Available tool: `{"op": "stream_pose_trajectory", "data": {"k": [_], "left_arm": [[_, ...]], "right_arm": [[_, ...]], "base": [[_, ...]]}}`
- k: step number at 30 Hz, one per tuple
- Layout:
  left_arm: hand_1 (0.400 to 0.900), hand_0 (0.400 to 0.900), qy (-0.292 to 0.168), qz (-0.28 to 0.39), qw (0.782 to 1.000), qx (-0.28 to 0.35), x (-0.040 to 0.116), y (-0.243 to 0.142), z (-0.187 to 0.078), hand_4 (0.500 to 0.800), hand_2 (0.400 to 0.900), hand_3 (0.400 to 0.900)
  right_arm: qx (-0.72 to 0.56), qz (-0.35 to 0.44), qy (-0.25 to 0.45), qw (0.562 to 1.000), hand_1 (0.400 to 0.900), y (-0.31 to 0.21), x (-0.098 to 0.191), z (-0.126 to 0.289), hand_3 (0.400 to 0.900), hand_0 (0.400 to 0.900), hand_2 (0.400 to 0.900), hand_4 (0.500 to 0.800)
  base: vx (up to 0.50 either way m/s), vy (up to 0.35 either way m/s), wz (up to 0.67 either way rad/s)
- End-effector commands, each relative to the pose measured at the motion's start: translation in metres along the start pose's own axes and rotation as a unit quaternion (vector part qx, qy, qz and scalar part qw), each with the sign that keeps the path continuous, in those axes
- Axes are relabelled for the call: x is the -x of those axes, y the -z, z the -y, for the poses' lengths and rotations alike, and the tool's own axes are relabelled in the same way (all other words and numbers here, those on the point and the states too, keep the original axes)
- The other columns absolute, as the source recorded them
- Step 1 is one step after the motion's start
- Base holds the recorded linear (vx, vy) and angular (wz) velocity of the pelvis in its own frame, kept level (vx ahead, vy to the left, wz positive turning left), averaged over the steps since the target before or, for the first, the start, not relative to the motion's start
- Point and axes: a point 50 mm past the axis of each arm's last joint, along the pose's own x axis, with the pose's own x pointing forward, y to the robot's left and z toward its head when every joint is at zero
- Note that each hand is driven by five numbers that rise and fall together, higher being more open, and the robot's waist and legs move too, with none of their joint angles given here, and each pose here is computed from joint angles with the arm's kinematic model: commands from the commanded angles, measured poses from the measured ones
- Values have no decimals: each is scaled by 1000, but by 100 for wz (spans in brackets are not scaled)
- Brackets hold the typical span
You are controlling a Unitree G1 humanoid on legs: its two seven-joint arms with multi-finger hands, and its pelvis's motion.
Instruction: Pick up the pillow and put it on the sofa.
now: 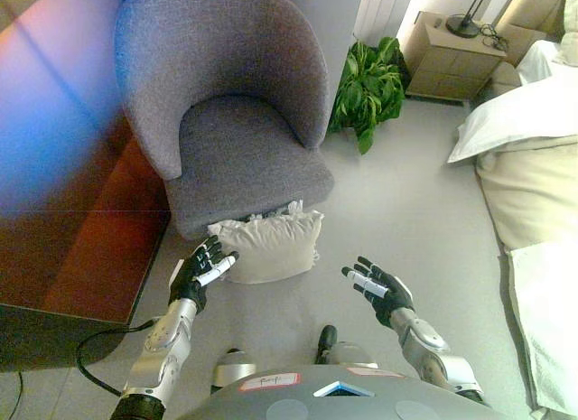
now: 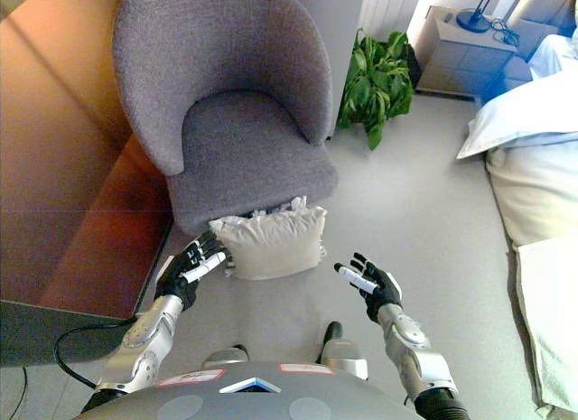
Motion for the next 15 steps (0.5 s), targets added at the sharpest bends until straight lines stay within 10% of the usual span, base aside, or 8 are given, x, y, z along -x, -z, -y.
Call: {"op": "stream_pose_trajectory", "data": {"k": [1, 15], "left_arm": [[900, 900, 29, 113, 993, 0, -10, -49, 7, 800, 900, 900], [900, 900, 29, 120, 992, -10, -10, -52, 7, 800, 900, 900]], "right_arm": [[8, 102, -6, 995, 900, -49, -3, 1, 900, 900, 900, 800], [40, 115, 2, 993, 900, -52, -2, 2, 900, 900, 900, 800]], "base": [[0, 0, 0], [-3, -1, -1]]}}
